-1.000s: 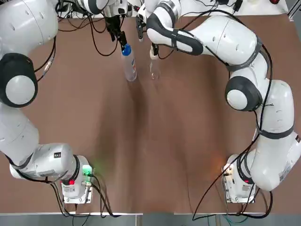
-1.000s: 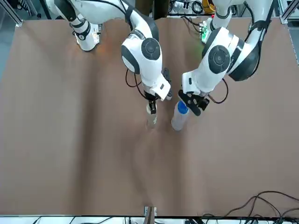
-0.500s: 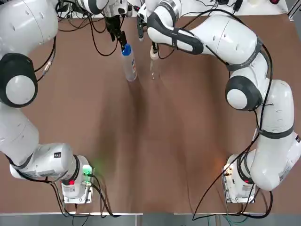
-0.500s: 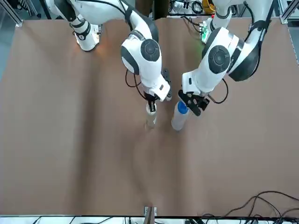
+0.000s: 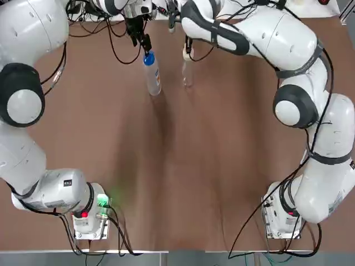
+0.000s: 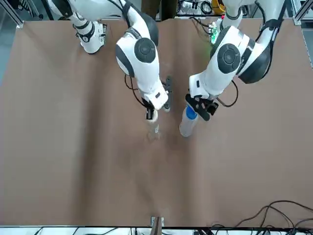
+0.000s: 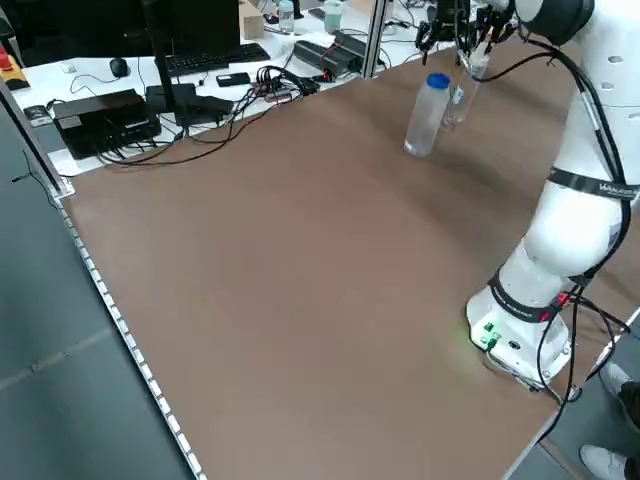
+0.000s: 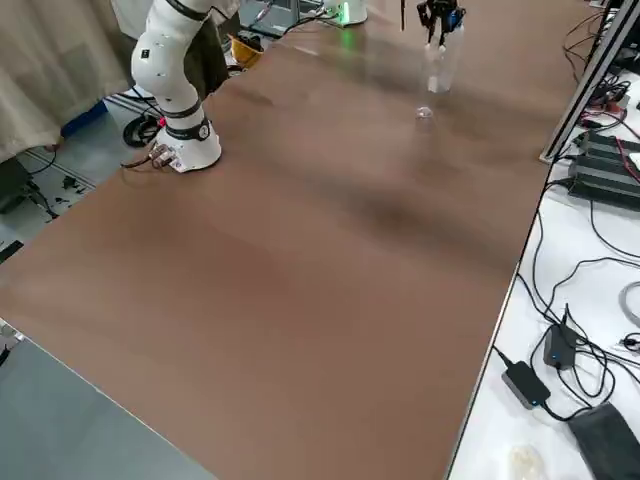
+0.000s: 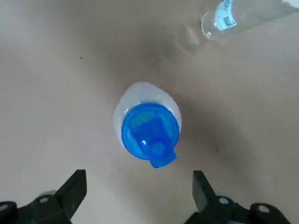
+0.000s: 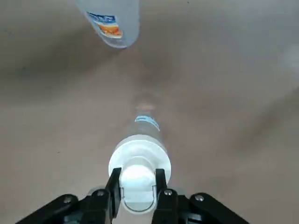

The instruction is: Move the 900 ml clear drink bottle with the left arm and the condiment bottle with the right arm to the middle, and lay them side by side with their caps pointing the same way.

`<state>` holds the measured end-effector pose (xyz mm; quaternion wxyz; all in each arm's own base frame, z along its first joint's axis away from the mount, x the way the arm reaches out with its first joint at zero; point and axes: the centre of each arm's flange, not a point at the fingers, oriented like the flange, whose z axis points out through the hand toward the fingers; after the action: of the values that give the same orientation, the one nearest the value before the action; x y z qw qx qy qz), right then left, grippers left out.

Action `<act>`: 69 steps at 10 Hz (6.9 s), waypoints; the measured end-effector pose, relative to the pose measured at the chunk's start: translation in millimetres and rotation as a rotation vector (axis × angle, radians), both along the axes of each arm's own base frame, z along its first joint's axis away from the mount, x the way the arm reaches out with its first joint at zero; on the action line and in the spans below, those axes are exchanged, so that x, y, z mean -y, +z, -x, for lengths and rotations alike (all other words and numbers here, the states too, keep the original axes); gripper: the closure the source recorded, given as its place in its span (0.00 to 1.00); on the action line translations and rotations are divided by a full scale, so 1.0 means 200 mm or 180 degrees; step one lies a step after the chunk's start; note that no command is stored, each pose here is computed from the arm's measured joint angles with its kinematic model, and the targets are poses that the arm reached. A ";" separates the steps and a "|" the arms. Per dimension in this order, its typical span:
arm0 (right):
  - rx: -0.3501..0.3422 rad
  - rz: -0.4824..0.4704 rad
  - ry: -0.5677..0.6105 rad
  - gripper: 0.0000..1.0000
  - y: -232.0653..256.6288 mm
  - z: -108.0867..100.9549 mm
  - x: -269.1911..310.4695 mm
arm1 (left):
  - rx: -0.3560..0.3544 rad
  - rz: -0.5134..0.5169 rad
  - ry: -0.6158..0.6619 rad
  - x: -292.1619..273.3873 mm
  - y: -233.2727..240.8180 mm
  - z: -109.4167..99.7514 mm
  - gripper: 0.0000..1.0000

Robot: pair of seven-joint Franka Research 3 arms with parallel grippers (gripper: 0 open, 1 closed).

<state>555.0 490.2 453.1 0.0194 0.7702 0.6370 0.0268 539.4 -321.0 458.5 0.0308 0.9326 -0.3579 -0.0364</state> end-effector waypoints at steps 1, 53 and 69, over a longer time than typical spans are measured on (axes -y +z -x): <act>-0.0011 -0.0009 -0.0298 0.67 0.01 -0.01 0.04 | 0.0006 0.0026 0.0012 0.04 -0.02 0.01 0.00; -0.0378 -0.0004 -0.4752 0.01 0.98 0.14 2.48 | -0.0358 -0.0196 0.5798 -0.06 -0.17 -0.30 0.33; -0.0369 -0.0014 -0.4686 0.01 0.97 0.14 2.42 | 0.0214 -0.0475 0.4179 -0.46 0.32 -0.23 0.00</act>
<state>526.9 5.8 647.6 -0.0029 0.9985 -0.0448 -0.0326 584.5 -228.0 521.9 -0.0293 0.9572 0.2877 -0.0057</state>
